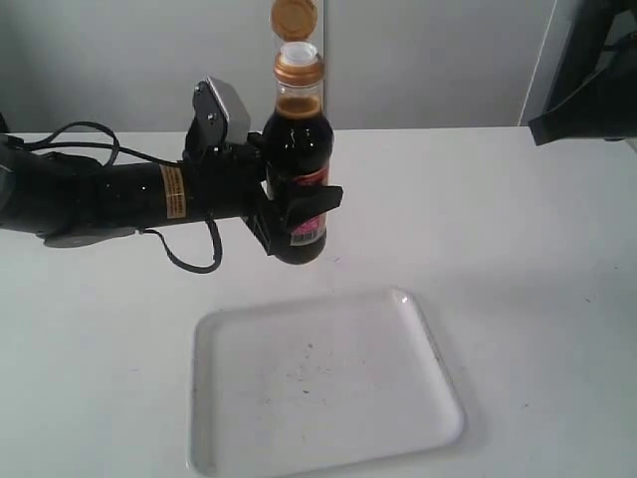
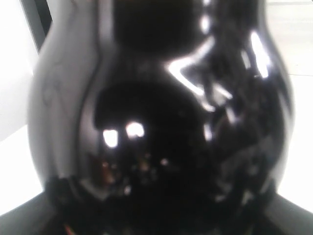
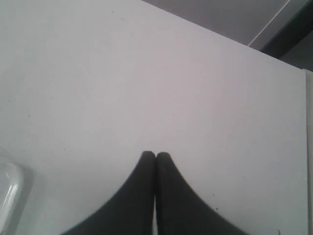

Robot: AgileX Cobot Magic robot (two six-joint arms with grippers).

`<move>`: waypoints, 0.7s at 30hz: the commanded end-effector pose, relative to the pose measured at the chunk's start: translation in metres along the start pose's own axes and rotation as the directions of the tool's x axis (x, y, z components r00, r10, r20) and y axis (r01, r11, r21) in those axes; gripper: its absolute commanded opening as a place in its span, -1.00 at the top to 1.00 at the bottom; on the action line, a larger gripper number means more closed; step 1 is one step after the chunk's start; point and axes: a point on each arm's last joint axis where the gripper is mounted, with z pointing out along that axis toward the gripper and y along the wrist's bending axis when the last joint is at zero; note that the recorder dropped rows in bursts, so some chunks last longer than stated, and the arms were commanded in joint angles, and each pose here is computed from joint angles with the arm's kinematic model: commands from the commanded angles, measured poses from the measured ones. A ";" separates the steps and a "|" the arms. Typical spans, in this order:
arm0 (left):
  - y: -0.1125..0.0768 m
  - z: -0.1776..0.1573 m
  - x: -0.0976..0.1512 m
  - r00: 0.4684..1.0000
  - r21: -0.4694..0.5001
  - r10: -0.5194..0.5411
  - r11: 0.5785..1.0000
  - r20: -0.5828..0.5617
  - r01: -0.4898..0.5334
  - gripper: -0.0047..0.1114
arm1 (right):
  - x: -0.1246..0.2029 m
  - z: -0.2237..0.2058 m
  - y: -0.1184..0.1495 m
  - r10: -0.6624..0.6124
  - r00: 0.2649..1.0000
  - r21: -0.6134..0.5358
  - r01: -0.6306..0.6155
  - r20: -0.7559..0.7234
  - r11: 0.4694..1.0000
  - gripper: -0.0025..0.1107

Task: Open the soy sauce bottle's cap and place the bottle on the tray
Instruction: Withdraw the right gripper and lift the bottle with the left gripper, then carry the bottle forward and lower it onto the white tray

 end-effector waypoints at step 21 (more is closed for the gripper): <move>-0.042 -0.039 -0.020 0.996 0.007 -0.042 0.999 0.076 0.041 0.92 | 0.000 0.002 0.001 0.058 0.996 -0.006 -0.058 0.066 0.998 0.96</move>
